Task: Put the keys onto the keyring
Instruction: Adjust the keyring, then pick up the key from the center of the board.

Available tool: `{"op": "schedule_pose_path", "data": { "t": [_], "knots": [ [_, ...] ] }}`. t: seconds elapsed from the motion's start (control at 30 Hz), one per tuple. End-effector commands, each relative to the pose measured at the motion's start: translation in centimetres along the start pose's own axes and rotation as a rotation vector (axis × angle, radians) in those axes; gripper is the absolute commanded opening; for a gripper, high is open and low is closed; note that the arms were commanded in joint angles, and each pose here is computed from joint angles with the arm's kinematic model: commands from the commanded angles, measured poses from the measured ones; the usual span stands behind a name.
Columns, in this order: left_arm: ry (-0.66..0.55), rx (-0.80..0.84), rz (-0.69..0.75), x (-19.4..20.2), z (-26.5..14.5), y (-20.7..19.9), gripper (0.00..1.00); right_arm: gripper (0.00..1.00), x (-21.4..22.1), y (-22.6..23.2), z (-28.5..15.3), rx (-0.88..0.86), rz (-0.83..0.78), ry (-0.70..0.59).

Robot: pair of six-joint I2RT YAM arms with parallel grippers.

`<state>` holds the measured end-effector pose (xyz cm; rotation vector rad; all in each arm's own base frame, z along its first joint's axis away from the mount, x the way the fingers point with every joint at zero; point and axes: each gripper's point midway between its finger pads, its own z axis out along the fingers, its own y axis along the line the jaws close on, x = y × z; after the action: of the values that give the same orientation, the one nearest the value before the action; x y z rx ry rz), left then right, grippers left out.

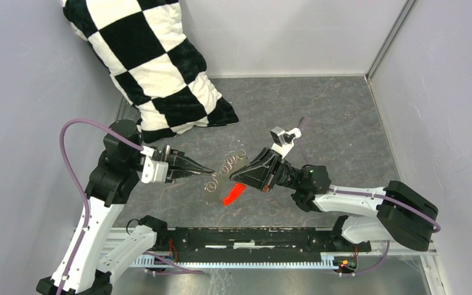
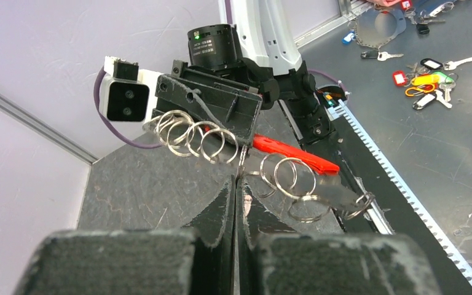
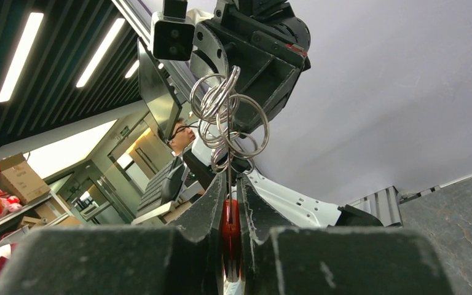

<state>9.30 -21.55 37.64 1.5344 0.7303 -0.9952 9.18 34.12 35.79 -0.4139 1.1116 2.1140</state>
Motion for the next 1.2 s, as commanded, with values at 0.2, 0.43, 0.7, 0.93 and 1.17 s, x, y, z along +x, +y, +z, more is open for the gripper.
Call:
{"op": "schedule_pose_path", "data": {
  "t": [0.2,0.43,0.7,0.93,1.17],
  "knots": [
    [-0.04,0.047,0.002,-1.1,0.1,-0.7,0.02,0.04,-3.7,10.3,0.9,-0.48,-0.182,-0.115],
    [-0.057,0.072,-0.034,-1.3,0.2,-0.9,0.02,0.03,-3.7,10.6,1.1,-0.497,-0.205,-0.107],
    [-0.075,0.096,-0.063,-2.0,0.2,-1.0,0.02,0.02,-3.7,11.5,1.5,-0.541,-0.26,-0.092],
    [-0.08,0.099,-0.037,-2.9,0.2,-0.7,0.02,0.01,-4.0,12.0,1.5,-0.554,-0.267,-0.102],
    [-0.088,0.106,-0.016,-4.1,0.1,-0.8,0.02,0.27,-3.8,10.7,1.5,-0.512,-0.242,-0.109]
  ]
}}
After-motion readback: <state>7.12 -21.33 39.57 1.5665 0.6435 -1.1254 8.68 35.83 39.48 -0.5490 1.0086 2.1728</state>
